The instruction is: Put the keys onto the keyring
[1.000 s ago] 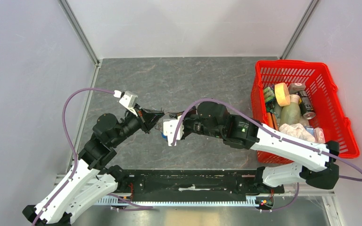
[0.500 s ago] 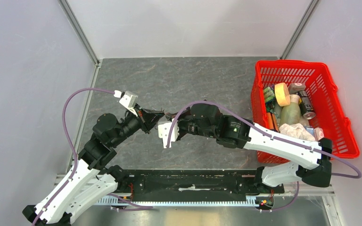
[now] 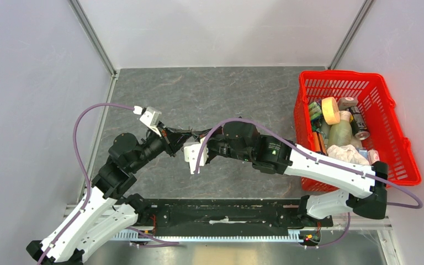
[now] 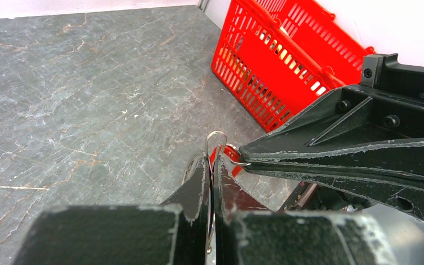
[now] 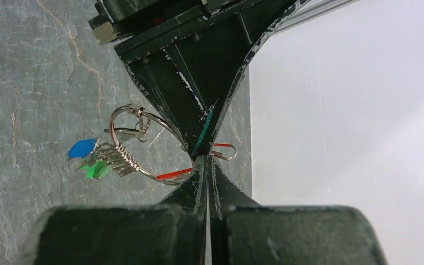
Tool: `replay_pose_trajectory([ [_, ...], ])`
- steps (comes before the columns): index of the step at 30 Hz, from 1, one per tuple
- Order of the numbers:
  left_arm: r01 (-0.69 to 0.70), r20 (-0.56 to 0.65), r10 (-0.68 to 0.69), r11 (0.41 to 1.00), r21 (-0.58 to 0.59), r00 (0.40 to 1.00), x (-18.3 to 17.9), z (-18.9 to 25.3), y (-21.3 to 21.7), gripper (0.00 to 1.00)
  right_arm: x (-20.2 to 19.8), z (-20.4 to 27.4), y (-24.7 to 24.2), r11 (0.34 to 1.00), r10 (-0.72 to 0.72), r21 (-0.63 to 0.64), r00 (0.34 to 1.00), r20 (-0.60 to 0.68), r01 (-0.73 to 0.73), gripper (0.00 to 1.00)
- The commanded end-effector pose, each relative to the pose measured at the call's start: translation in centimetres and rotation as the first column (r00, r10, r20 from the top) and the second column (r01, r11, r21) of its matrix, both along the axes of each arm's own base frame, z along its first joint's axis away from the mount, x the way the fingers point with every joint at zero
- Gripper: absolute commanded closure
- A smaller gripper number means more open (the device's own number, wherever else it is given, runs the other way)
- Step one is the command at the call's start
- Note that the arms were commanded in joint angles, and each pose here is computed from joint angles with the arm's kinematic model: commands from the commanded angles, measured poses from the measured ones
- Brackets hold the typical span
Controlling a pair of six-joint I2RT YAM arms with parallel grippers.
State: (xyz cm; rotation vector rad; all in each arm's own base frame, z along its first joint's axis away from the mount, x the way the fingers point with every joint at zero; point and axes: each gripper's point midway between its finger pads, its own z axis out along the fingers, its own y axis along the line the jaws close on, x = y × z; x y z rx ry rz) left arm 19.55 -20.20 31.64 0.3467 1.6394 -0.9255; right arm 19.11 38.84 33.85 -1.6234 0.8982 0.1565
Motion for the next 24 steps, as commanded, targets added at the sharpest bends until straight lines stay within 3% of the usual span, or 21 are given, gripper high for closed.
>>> replay_pose_trajectory([
  [1,0.027,0.075,-0.022,0.997,-0.066,0.997,-0.7,3.7,0.0,0.98,0.3,1.1,0.4,0.999,-0.003,0.038,0.999,0.05,0.001,1.0],
  [24,0.046,0.082,-0.04,0.997,-0.069,0.996,-1.0,3.9,-0.2,0.98,1.6,1.8,0.7,0.995,-0.065,0.087,0.995,0.082,0.057,1.0],
])
